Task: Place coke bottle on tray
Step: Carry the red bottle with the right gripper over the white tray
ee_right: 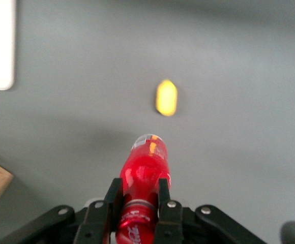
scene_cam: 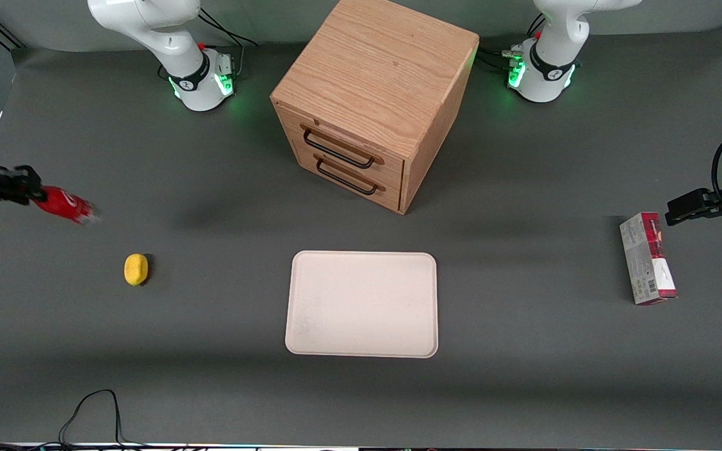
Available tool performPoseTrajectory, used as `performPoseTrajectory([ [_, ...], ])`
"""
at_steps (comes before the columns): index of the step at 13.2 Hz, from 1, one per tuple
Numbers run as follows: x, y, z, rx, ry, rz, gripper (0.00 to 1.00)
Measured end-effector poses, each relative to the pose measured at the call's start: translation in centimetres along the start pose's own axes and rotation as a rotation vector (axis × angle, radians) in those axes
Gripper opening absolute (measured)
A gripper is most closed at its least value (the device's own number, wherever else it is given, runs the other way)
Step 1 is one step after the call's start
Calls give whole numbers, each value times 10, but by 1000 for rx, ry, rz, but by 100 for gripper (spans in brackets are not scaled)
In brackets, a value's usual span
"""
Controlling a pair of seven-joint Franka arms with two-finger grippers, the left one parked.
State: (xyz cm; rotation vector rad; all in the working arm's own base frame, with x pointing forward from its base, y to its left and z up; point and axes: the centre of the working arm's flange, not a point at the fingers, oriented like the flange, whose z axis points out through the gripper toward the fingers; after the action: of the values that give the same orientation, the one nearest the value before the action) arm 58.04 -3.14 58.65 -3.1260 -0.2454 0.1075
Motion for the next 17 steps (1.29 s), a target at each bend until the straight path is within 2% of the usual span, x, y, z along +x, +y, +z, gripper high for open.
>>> performPoseTrajectory([
  [4, 74, -101, -16, 49, 31, 16, 32],
  [7, 117, -163, 13, 105, 25, 52, 32],
  [8, 129, -184, 26, 115, 35, 56, 32],
  [13, 167, -282, 105, 92, 91, 39, 32],
  [14, 179, -298, 136, 85, 115, 19, 32],
  [17, 200, -308, 186, 68, 164, -3, 32],
])
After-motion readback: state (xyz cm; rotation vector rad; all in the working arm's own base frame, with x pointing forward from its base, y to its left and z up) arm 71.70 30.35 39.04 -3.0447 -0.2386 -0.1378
